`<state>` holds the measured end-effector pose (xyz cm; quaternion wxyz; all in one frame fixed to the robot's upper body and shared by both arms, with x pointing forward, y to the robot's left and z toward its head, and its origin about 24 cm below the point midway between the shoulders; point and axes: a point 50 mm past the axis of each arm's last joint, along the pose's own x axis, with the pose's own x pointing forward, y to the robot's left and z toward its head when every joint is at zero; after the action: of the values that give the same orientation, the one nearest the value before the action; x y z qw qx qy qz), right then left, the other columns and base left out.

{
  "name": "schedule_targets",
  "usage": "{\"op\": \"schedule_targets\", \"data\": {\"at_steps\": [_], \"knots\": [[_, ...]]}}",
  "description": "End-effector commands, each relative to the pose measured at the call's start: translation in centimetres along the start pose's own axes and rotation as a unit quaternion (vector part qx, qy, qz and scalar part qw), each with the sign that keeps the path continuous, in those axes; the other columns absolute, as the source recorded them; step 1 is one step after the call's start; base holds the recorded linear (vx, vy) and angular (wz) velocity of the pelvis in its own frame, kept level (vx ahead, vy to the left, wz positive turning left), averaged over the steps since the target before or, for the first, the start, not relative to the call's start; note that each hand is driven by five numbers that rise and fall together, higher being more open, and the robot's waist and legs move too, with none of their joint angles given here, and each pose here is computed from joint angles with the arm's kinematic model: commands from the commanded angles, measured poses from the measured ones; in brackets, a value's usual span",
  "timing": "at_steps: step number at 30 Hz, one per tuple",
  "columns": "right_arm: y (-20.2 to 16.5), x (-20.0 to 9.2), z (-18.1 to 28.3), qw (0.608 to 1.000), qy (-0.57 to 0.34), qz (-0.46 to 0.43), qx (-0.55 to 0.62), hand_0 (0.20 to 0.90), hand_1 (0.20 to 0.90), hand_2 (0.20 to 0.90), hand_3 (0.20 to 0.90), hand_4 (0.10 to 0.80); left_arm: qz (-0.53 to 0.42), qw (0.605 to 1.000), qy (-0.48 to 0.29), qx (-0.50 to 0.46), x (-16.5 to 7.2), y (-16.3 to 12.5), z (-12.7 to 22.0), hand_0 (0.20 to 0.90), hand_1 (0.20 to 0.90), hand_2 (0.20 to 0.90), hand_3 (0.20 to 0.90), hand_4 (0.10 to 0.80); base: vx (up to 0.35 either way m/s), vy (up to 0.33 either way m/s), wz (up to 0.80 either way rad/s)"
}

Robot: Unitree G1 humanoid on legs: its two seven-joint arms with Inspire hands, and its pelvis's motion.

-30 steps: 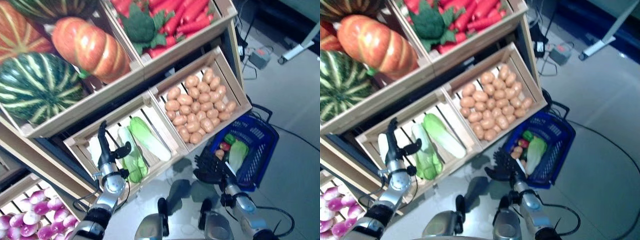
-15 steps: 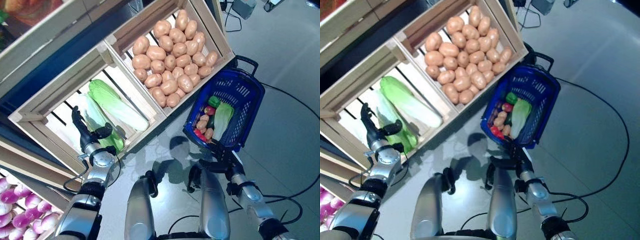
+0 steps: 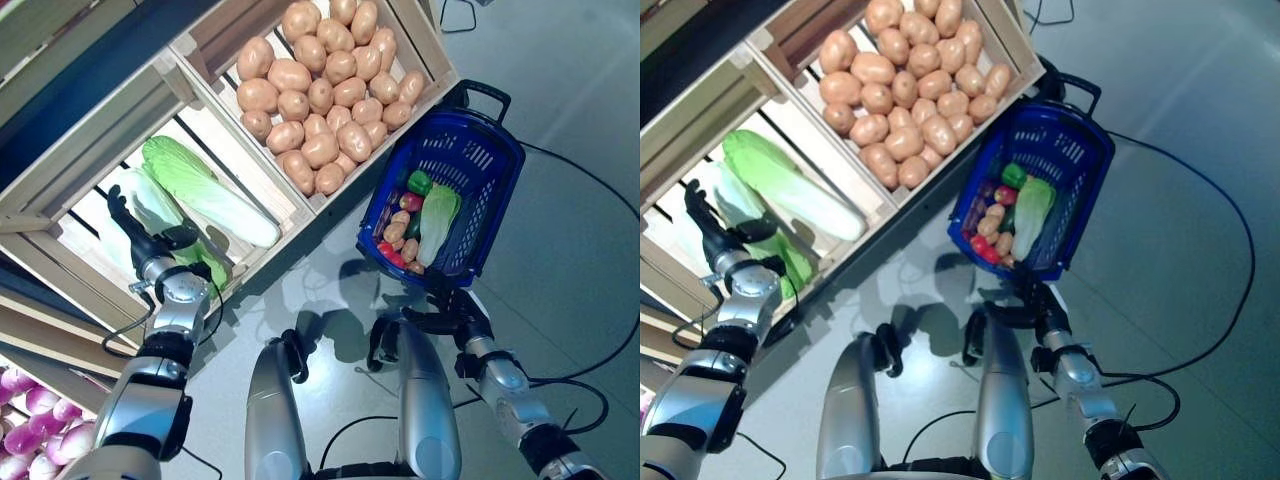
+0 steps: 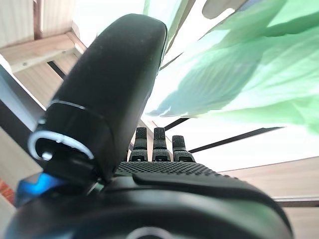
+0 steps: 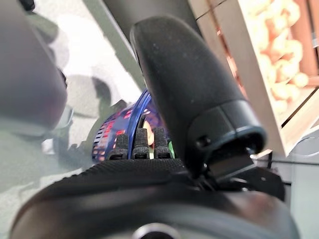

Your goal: Put vegetables into the basket

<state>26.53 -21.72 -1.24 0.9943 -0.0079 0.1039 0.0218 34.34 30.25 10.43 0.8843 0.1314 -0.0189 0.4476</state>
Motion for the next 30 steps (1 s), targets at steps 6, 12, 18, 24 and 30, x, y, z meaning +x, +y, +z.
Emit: {"op": "schedule_targets", "data": {"at_steps": [6, 12, 18, 24, 30], "knots": [[-0.1, 0.8, 2.9, 0.998, -0.061, -0.008, 0.011, 0.900, 0.900, 0.900, 0.900, 0.800, 0.107, 0.991, -0.044, -0.068, 5.2, 4.8, 6.8, 0.900, 0.900, 0.900, 0.900, 0.800, 0.027, 0.074, 0.00], [-0.7, 1.0, 3.6, 0.998, -0.064, -0.008, 0.007, 0.900, 0.900, 0.900, 0.900, 0.800, 0.112, 0.989, -0.023, -0.093, 6.2, 5.3, 8.4, 0.900, 0.900, 0.900, 0.900, 0.800, 0.021, 0.086, 0.02], [-1.0, 0.8, 4.2, 0.997, -0.080, -0.013, 0.000, 0.900, 0.900, 0.900, 0.900, 0.800, 0.117, 0.988, -0.017, -0.101, 6.3, 5.1, 9.8, 0.900, 0.900, 0.900, 0.900, 0.800, 0.013, 0.049, 0.02], [-2.1, 0.4, 4.7, 0.996, -0.087, -0.018, -0.012, 0.900, 0.900, 0.900, 0.900, 0.800, 0.108, 0.984, -0.004, -0.139, 7.1, 5.9, 11.0, 0.900, 0.900, 0.900, 0.900, 0.800, 0.015, 0.042, -0.03], [-3.3, 0.0, 5.5, 0.995, -0.097, -0.021, -0.020, 0.900, 0.900, 0.900, 0.900, 0.800, 0.090, 0.986, -0.002, -0.144, 7.8, 6.6, 12.5, 0.900, 0.900, 0.900, 0.900, 0.800, -0.009, 0.025, -0.07]]}}
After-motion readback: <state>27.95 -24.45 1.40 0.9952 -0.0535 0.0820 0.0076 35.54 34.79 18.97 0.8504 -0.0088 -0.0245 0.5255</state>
